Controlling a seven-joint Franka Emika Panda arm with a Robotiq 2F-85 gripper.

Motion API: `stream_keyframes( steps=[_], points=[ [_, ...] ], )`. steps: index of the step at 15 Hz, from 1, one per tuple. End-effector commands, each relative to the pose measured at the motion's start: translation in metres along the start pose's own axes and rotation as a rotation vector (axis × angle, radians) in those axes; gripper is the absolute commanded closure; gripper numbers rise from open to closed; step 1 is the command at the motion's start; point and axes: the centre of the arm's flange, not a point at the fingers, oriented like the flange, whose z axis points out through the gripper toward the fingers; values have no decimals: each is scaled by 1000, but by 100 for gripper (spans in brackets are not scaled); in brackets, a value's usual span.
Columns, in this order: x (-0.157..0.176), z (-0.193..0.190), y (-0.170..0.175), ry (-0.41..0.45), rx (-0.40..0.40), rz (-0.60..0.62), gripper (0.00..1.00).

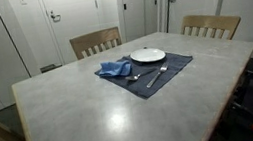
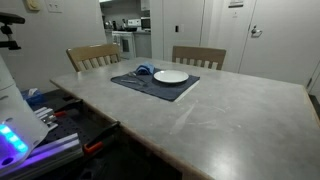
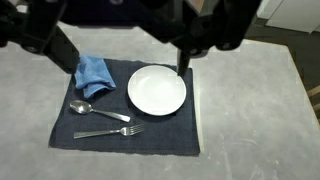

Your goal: Use the towel to wipe the plate

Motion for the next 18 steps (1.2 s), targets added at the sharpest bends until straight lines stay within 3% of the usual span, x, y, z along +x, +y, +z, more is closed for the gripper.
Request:
stream_keyframes(
  steps=[1,12,18],
  points=[
    [33,5,-10,-18,33,-26,0],
    [91,34,-68,-22,90,-143,0],
    [125,72,-92,-56,95,-177,0]
  ],
)
